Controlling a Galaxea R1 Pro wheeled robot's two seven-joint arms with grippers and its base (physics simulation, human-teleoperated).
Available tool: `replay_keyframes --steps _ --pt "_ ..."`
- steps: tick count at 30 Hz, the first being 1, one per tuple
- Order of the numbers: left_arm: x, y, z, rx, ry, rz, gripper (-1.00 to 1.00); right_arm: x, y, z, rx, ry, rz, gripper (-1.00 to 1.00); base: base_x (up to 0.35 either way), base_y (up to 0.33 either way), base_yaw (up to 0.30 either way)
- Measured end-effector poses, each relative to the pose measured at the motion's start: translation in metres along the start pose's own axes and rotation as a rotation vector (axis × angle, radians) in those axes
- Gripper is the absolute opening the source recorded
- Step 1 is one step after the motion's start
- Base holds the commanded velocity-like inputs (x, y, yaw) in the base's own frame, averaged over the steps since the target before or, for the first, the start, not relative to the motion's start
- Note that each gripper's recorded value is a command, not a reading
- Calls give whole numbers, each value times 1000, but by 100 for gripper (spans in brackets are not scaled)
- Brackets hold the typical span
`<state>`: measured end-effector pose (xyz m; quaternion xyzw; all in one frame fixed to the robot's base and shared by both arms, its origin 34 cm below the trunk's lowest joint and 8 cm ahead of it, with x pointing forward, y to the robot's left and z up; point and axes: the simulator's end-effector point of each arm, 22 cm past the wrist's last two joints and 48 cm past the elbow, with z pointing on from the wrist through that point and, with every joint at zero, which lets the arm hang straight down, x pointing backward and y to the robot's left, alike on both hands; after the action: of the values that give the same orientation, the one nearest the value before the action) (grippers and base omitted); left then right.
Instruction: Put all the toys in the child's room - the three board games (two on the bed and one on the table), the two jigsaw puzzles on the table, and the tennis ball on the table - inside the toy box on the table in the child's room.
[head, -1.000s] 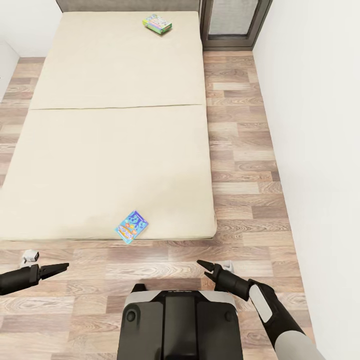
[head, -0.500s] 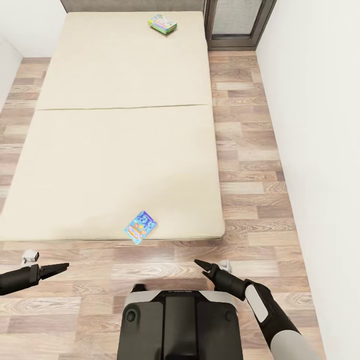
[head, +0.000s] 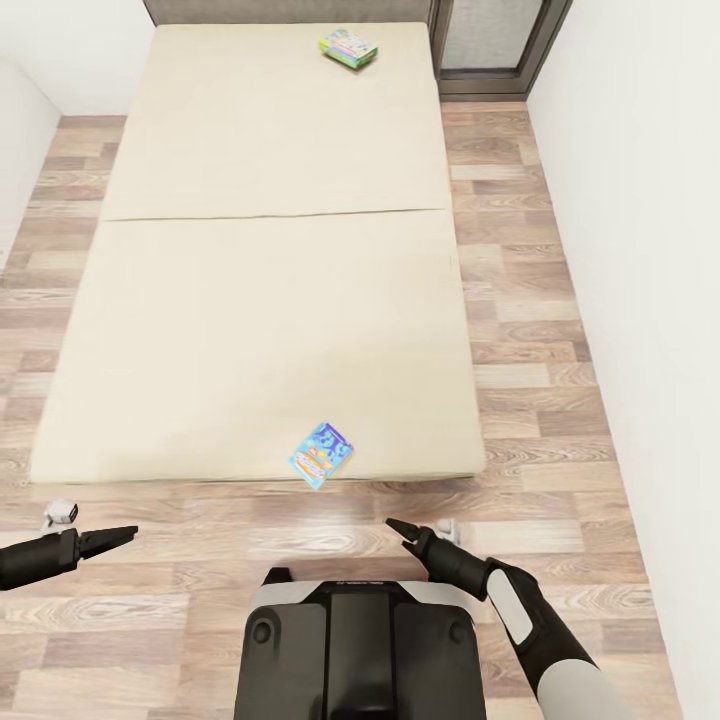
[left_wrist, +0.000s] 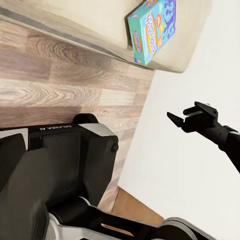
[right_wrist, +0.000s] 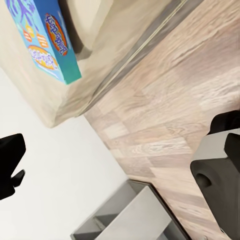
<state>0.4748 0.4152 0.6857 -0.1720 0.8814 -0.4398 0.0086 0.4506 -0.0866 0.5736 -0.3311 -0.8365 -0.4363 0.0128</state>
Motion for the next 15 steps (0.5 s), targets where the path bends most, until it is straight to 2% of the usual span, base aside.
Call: replay_keyframes --steps 4,15 --pt "0 0 0 0 0 1 100 -1 -1 0 2 -9 -6 100 0 106 0" --pt "0 0 0 0 0 1 100 -1 -3 1 5 -12 -8 100 0 36 0"
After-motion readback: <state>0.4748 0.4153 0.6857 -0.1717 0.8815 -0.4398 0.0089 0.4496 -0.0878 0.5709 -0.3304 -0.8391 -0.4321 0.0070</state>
